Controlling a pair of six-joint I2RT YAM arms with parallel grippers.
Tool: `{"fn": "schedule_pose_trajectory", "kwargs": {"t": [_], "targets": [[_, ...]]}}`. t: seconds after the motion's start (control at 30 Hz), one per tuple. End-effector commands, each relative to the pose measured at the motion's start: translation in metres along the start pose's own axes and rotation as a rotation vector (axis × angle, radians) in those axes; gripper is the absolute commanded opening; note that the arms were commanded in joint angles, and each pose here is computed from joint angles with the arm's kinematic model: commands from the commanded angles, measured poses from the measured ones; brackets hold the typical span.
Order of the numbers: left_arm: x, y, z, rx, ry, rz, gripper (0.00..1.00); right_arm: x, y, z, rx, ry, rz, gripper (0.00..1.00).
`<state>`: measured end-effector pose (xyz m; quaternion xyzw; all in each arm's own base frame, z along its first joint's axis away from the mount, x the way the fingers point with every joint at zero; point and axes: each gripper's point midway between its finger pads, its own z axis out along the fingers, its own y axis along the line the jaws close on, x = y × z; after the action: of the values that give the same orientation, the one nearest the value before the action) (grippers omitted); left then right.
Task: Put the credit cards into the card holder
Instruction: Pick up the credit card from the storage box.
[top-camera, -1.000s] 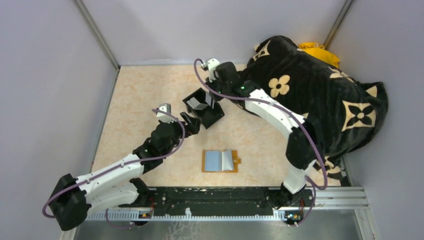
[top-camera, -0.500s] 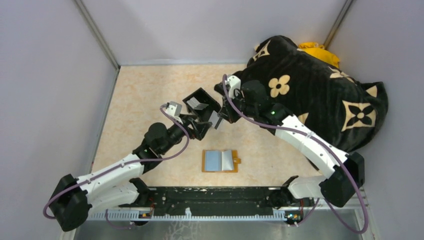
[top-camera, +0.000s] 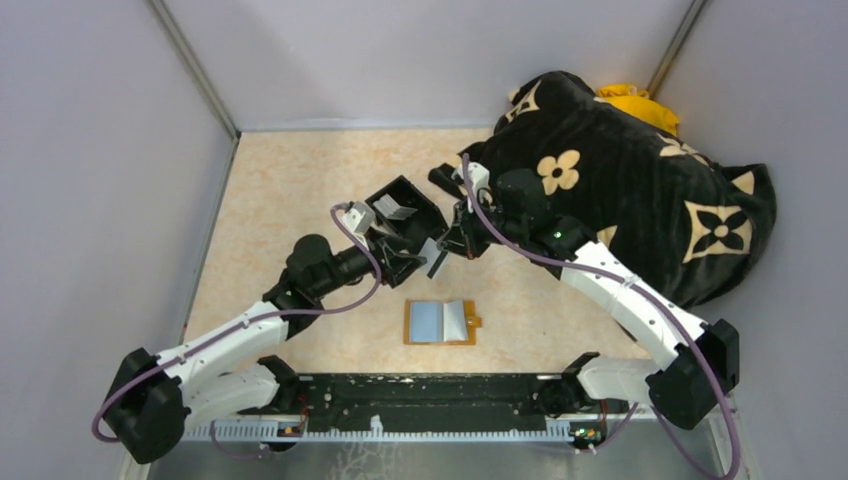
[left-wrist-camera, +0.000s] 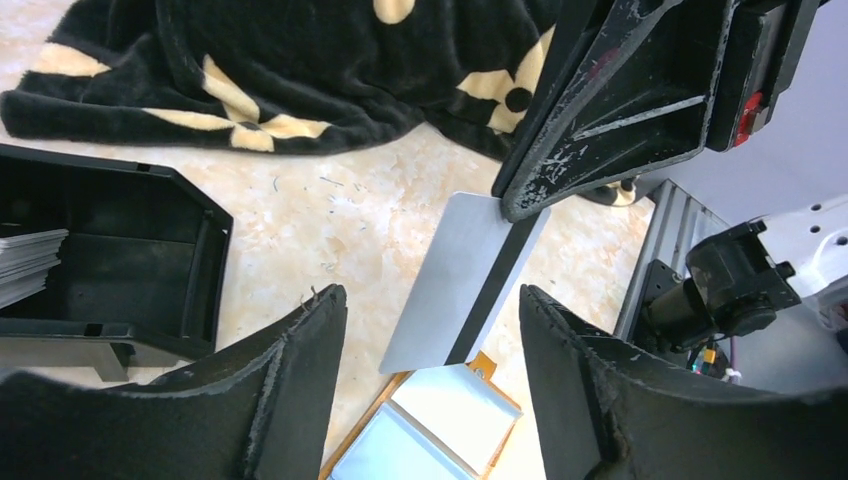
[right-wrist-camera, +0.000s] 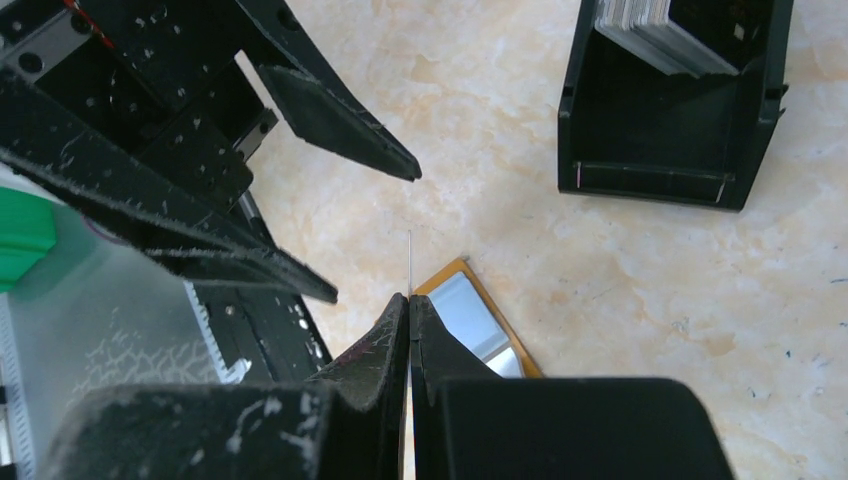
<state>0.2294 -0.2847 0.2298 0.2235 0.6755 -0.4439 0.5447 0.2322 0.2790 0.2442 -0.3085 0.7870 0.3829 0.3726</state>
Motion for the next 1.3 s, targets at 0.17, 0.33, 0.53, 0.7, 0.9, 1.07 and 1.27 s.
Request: {"fn": "schedule_pose_trajectory", "kwargs": {"t": [0.17, 0.33, 0.53, 0.7, 0.9, 1.07, 1.27], "targets": [[0.008, -0.006, -0.002, 0.16, 0.071, -0.065, 0.65, -0.011, 0.013, 0.0, -0.114, -0.04, 0.006, 0.0], [0.015, -0.008, 0.002, 0.198, 0.101, -0.087, 0.65, -0.008, 0.013, 0.006, -0.144, -0.029, 0.018, 0.0], [0.023, -0.011, 0.009, 0.25, 0.141, -0.106, 0.55, -0.005, 0.008, 0.017, -0.16, -0.008, 0.033, 0.0], [0.026, -0.013, 0.009, 0.282, 0.157, -0.114, 0.33, -0.003, -0.001, 0.024, -0.159, 0.0, 0.052, 0.0], [0.028, -0.008, 0.009, 0.27, 0.154, -0.12, 0.0, -0.01, -0.015, 0.022, -0.16, -0.021, 0.072, 0.0], [0.022, 0.003, 0.012, 0.214, 0.109, -0.153, 0.0, -0.023, -0.024, 0.013, -0.112, -0.095, 0.064, 0.39], [0.008, 0.018, 0.016, 0.102, -0.014, -0.293, 0.0, -0.022, -0.034, 0.006, -0.031, -0.181, 0.057, 0.53]]}}
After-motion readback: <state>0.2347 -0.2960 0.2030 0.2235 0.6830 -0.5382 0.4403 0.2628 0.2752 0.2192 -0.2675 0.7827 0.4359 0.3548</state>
